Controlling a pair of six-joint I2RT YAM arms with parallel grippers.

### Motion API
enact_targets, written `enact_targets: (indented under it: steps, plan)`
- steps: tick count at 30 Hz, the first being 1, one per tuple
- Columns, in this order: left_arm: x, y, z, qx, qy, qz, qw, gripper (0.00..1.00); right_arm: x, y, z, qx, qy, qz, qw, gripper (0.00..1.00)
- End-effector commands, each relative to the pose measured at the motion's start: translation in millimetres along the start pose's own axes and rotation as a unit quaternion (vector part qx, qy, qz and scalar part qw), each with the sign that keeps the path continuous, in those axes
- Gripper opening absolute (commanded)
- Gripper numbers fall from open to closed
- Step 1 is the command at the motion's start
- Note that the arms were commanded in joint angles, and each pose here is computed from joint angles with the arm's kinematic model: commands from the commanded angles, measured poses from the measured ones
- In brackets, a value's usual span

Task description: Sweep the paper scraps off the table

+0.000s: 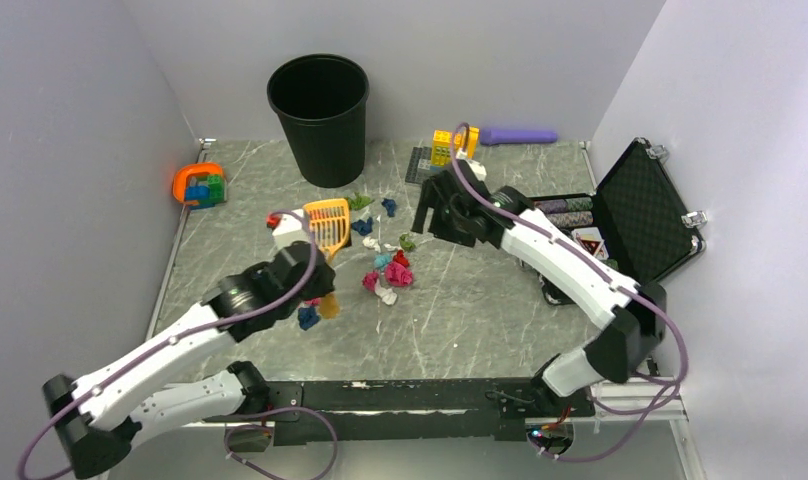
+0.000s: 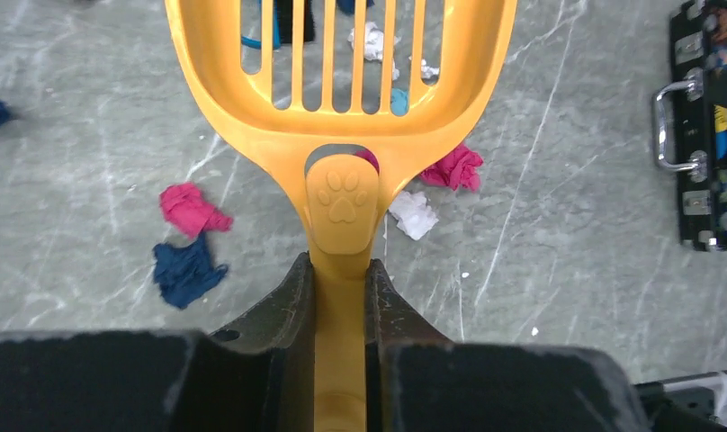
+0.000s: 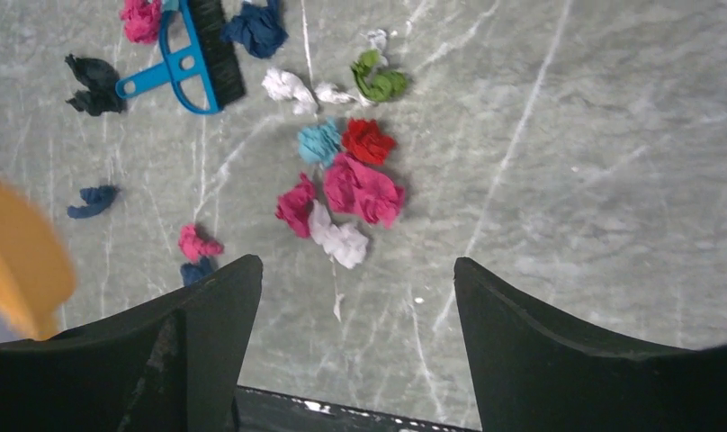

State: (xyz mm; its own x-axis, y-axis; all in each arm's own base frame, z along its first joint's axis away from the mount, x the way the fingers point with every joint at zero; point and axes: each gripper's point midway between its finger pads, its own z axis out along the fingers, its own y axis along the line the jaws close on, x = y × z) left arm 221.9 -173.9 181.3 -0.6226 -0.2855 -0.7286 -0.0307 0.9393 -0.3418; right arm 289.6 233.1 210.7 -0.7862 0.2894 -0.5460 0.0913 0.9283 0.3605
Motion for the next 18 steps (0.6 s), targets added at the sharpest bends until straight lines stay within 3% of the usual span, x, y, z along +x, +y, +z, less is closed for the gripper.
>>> enact_targets:
  steps: [1,7,18]
  plan:
    - [-2.3,43.7,-41.2,-0.057,0.013,-0.023,0.998,0.00,-23.5,48.3,17.4,-0.045,-0.014,0.001,0.999,0.80]
    - [-26.0,81.9,-83.0,-0.107,-0.026,-0.052,0.992,0.00,-19.3,102.7,67.6,-0.071,0.002,0.005,0.997,0.78]
    - [-55.0,142.8,-133.6,-0.200,-0.100,-0.054,0.973,0.00,9.0,183.3,143.7,-0.037,-0.009,0.032,0.999,0.70]
